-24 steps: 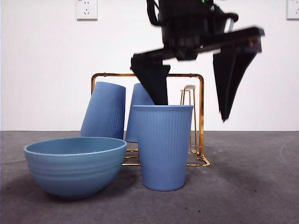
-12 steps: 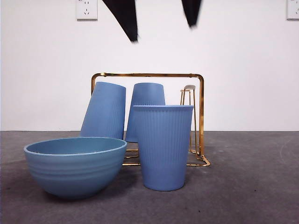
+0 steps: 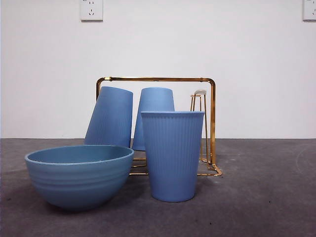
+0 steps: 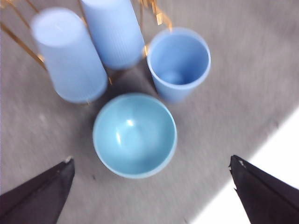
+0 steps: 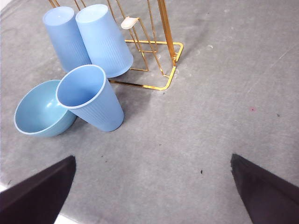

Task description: Right arm lift cup from the cupboard, then place it on the right of the bowl

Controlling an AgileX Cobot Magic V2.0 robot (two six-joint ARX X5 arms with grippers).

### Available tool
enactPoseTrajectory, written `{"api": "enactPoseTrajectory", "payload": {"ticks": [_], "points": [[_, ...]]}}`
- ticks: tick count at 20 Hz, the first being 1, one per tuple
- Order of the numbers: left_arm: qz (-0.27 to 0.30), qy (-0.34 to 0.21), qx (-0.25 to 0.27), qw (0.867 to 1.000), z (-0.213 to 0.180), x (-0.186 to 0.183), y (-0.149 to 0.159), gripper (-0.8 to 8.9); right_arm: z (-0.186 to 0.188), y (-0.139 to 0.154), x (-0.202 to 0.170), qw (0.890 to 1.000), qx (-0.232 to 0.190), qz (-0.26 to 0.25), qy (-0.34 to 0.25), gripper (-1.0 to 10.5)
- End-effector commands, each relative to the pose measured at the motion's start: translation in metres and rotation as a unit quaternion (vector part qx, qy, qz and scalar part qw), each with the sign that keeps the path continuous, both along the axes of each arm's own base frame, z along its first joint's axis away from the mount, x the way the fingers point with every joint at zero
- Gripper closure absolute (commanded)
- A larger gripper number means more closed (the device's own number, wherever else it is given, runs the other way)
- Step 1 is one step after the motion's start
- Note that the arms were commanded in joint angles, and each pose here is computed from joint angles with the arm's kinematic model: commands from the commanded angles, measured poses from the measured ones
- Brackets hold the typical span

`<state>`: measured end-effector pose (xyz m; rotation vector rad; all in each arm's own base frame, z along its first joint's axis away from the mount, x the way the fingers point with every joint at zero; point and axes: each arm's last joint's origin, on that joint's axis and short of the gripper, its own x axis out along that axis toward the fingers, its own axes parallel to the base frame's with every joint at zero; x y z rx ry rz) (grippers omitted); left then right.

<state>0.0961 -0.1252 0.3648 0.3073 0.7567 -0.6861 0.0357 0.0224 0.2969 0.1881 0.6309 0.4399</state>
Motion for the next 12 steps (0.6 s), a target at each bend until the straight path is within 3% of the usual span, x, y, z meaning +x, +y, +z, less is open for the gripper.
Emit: {"api": "enactPoseTrajectory", "payload": {"ticks": [1, 4, 9, 10, 11, 12], "points": [[0.000, -0.048, -0.047, 0.998, -0.010, -0.015, 0.024, 2.88, 0.003, 0.000, -0.001, 1.000, -0.001, 0.004, -0.011, 4.1], [0.021, -0.071, -0.099, 0.992, -0.031, -0.033, 0.052, 2.88, 0.003, 0.000, -0.001, 1.000, -0.001, 0.005, -0.011, 4.1], [0.050, -0.063, -0.152, 0.985, -0.044, -0.046, 0.069, 3.02, 0.003, 0.000, -0.001, 1.000, -0.001, 0.005, -0.011, 4.1], [0.053, -0.062, -0.157, 0.984, -0.044, -0.047, 0.069, 4.39, 0.003, 0.000, -0.001, 1.000, -0.002, 0.005, -0.011, 4.9], [0.055, -0.061, -0.160, 0.984, -0.044, -0.047, 0.069, 6.67, 0.003, 0.000, -0.001, 1.000, -0.002, 0.006, -0.010, 6.9], [0.058, -0.060, -0.165, 0.983, -0.043, -0.046, 0.068, 7.86, 0.003, 0.000, -0.001, 1.000, -0.003, 0.004, -0.011, 9.5]]}}
